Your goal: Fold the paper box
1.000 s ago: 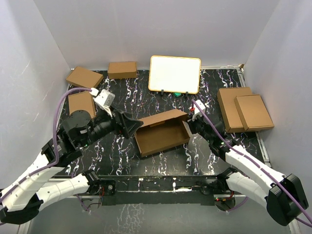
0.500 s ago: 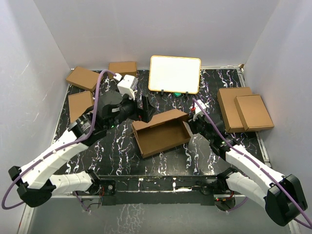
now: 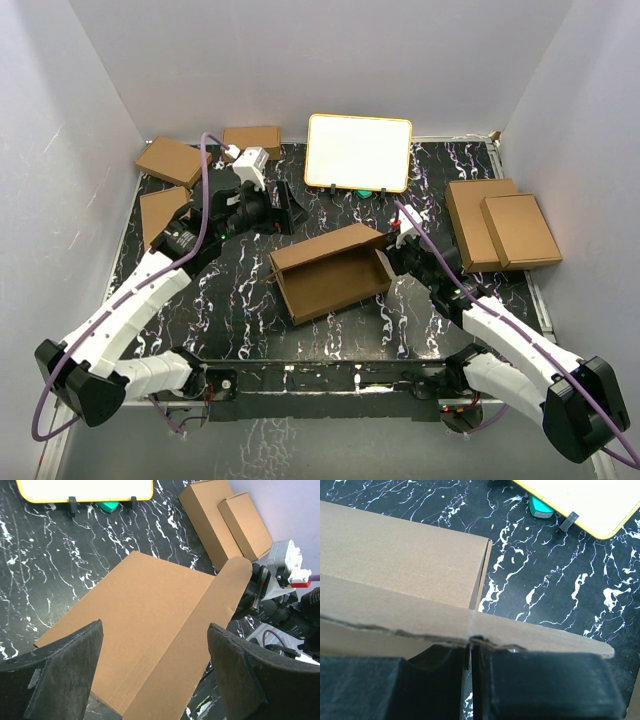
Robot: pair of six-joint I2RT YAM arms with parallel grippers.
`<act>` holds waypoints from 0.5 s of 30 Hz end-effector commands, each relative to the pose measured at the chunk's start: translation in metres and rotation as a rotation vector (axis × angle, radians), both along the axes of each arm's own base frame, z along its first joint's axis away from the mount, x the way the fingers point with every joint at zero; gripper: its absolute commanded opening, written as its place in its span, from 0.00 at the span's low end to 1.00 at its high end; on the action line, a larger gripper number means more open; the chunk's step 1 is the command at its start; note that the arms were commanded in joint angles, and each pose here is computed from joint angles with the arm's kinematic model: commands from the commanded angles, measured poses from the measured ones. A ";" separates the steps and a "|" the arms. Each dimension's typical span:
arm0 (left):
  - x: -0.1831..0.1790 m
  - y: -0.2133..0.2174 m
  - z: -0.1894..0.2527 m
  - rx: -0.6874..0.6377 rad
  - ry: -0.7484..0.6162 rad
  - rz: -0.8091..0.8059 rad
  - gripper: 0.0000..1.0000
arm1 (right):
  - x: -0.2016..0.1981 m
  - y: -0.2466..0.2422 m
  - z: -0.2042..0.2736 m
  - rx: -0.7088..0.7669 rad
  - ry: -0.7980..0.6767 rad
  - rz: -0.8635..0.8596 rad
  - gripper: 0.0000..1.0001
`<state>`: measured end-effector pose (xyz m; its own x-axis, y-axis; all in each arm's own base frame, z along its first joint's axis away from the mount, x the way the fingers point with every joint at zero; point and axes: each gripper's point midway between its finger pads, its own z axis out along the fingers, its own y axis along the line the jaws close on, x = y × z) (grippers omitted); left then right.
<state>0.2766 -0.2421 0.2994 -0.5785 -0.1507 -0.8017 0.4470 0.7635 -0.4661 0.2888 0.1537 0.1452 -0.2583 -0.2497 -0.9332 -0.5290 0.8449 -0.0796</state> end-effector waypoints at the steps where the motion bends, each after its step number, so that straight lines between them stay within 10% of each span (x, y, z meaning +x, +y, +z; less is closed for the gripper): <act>1: -0.003 -0.013 -0.002 -0.073 0.044 -0.071 0.81 | -0.004 0.002 -0.007 -0.008 0.015 0.029 0.12; 15: -0.005 -0.028 -0.074 -0.053 0.257 -0.131 0.63 | -0.005 0.002 -0.008 -0.019 0.016 0.043 0.15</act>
